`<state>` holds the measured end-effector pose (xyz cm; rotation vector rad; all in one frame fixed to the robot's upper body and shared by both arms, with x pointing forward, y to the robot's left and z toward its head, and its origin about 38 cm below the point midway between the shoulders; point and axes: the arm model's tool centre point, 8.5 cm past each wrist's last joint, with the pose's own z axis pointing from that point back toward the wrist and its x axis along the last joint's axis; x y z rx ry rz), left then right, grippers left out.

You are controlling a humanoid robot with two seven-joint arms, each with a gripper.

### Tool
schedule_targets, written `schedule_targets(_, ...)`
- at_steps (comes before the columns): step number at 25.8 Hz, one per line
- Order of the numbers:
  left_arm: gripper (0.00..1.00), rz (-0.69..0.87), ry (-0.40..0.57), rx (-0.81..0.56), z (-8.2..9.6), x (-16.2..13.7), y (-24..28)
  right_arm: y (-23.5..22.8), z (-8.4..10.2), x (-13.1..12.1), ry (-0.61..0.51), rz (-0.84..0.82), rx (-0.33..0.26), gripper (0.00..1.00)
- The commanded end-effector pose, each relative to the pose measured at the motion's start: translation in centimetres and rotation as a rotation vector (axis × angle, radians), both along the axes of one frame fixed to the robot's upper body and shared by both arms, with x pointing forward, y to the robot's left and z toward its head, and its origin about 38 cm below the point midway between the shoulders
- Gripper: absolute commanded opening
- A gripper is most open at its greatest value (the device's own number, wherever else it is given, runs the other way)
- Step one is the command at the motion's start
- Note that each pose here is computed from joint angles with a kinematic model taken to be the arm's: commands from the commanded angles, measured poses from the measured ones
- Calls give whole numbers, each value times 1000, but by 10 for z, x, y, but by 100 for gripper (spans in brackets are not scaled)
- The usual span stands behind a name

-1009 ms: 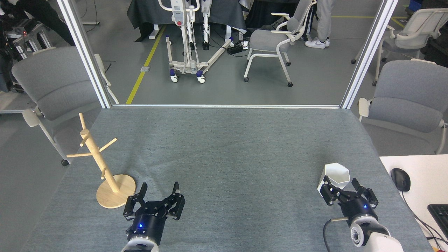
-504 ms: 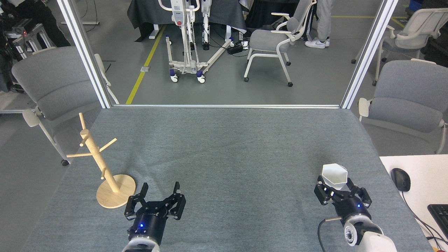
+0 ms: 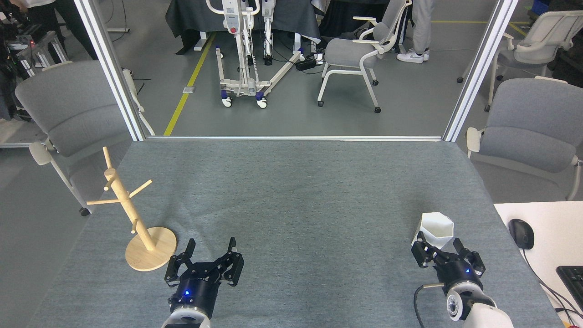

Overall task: Hang cup on storage rack
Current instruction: 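Close the right gripper on the cup rim and lift it, then carry the cup with the right gripper toward the left gripper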

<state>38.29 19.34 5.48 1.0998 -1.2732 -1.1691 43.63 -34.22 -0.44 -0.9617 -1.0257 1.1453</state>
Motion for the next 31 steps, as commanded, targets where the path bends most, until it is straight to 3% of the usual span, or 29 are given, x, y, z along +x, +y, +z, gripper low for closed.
schedule_targets(1, 99, 0, 10, 0, -4, 0, 0, 0, 0, 0, -7, -16, 30, 100)
schedule_targets(14, 99, 3, 41, 1, -15, -1, 0, 26, -10, 1, 13, -16, 67, 100)
schedule_targets(18, 99, 3, 41, 2, -15, -1, 1, 25, 11, 21, -27, -43, 65, 100)
schedule_targets(21, 99, 3, 41, 1, -14, 0, 0, 22, 8, 22, -16, -49, 71, 100)
schedule_targets(25, 99, 2, 41, 1, -14, 0, 0, 17, 22, 32, -47, -61, 96, 100)
schedule_targets(31, 99, 2, 59, 2, -21, -1, 0, -1, 6, 27, 13, -75, 82, 100)
